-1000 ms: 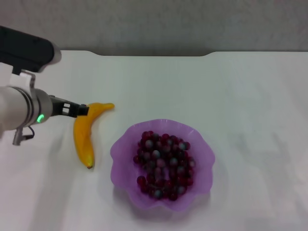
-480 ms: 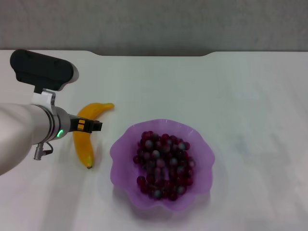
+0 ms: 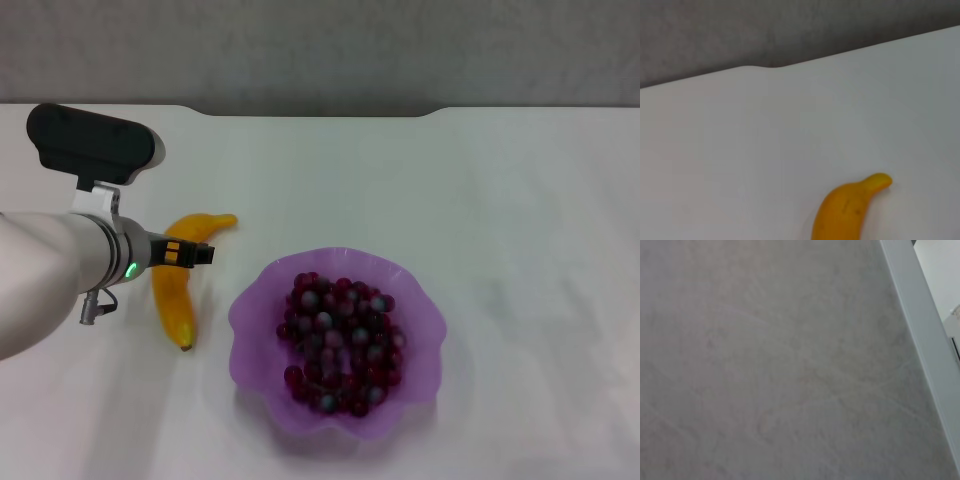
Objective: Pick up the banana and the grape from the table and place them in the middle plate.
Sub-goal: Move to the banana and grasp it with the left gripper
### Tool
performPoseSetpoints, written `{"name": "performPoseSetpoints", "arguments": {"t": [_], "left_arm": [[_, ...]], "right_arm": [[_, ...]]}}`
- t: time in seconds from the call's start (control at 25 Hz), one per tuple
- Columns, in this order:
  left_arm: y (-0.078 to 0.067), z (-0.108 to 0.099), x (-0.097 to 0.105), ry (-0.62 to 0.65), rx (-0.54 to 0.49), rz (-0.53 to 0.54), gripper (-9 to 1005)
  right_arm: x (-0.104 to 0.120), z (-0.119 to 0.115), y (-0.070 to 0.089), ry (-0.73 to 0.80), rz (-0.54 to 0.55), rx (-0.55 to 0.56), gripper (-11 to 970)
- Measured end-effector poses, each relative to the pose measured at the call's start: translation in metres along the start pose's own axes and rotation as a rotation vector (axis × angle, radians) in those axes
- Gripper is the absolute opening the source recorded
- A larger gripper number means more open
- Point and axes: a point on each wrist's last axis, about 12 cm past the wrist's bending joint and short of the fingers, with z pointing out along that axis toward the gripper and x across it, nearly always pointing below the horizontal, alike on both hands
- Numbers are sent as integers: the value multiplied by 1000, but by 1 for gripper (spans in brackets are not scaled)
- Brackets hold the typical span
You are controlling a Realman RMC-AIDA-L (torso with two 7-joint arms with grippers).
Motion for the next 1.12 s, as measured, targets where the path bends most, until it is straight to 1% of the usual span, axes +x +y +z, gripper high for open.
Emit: {"name": "performPoseSetpoints", "arguments": {"t": [0.48, 0.88, 1.12], "left_arm": [[6, 12, 8, 41, -25, -1, 891], [5, 15, 23, 88, -25, 1, 890], [2, 16, 24, 94, -17, 11, 891]], "right_arm": [[1, 0, 4, 5, 4, -16, 890], [2, 0, 4, 9, 7, -16, 891], [2, -1, 4, 8, 8, -12, 891]]}}
